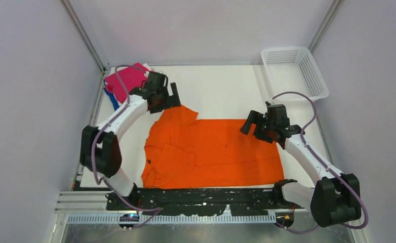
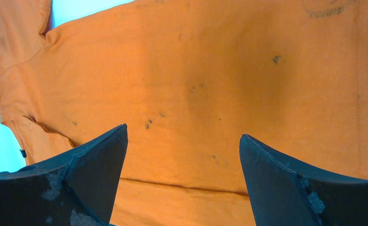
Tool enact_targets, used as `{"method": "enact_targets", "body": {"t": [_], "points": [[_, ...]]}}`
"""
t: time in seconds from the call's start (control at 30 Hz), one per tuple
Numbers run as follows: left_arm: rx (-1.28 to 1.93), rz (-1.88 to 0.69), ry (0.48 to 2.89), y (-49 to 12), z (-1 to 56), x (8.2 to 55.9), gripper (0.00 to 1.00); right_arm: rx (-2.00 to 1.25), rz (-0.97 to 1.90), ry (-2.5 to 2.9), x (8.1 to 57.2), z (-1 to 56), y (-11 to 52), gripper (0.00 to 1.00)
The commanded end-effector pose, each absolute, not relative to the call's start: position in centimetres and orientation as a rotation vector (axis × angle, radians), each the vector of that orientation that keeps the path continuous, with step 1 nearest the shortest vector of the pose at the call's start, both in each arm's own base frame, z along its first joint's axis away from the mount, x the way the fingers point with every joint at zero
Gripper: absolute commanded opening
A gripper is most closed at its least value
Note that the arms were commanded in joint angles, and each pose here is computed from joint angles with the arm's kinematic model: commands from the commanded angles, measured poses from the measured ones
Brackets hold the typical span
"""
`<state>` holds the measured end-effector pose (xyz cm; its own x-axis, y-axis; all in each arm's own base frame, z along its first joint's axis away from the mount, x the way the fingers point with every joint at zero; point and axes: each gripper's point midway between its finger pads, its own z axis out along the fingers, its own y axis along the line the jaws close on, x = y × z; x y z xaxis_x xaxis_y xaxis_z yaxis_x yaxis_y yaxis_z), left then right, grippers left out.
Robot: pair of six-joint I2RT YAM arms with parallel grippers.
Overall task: Fold and stack the t-shirts
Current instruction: Grab the side of the flattened tshirt furthest away from the robot with both arms
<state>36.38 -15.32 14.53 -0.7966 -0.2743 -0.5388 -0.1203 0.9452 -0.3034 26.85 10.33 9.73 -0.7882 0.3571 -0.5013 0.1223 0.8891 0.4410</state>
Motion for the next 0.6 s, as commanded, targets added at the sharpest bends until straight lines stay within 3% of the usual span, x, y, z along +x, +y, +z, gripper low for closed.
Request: {"method": "enact_targets", "body": {"t": [0.0, 0.13, 0.27, 0.57], "points": [[-0.171, -0.363, 2.502, -15.4, 13.4, 42.7, 0.99, 0.25, 0.577, 2.377, 28.9, 11.5, 11.0, 0.95], [-0.175, -0.345, 2.492, -15.0, 13.1, 48.8, 0.99, 0.24, 0.563, 2.4, 29.3, 10.8, 10.7, 0.95], [-0.129, -0.361, 2.583, -16.0, 9.8, 51.6, 0.99, 0.223, 0.579, 2.402, 29.6, 10.4, 10.9, 0.95], [-0.164, -0.42, 2.727, -16.9, 5.1, 50.9, 0.99, 0.21, 0.611, 2.391, 29.7, 10.7, 11.1, 0.95]]}}
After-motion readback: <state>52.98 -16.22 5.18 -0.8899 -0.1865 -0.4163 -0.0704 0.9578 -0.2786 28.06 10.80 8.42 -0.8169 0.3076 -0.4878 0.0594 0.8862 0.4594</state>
